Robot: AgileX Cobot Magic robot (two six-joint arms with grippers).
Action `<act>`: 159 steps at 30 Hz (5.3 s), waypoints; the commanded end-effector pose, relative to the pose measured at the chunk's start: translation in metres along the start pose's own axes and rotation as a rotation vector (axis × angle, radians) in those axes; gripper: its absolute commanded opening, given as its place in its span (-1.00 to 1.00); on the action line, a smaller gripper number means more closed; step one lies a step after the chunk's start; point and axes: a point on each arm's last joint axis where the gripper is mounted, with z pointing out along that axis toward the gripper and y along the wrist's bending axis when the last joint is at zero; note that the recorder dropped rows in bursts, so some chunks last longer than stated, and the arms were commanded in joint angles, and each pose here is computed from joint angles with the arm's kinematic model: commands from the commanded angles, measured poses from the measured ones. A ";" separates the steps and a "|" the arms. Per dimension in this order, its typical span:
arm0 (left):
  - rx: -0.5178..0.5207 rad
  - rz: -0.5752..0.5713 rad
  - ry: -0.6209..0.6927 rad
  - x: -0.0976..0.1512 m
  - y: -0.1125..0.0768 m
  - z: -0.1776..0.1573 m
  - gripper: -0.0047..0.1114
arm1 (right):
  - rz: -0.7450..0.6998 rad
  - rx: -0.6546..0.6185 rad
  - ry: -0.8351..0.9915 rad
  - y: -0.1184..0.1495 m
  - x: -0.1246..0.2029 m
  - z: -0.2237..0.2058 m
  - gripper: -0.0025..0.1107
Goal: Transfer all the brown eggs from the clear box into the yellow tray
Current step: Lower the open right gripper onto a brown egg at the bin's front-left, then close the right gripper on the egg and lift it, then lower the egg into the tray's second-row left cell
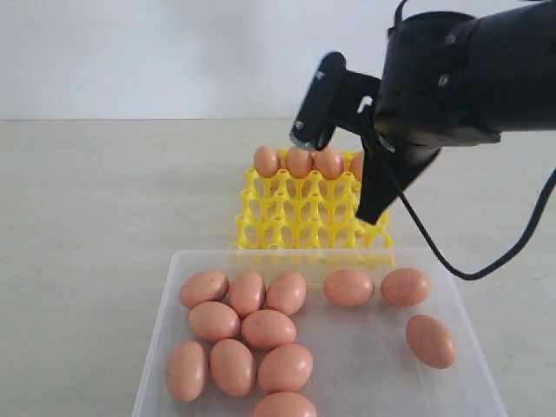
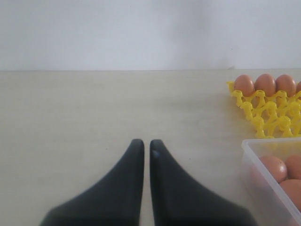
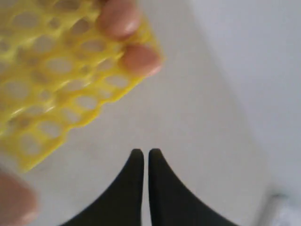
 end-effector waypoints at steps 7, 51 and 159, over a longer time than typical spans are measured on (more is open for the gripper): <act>0.009 0.003 0.001 0.001 0.000 0.000 -0.85 | -0.059 -0.973 -0.102 0.042 -0.012 -0.050 -0.96; 0.009 0.003 0.001 0.001 0.000 0.000 -0.85 | 0.159 -0.884 0.067 0.165 -0.057 0.020 -0.13; 0.009 0.003 0.001 0.001 0.000 0.000 -0.85 | 0.413 -0.205 -0.567 0.091 -0.057 0.157 -0.12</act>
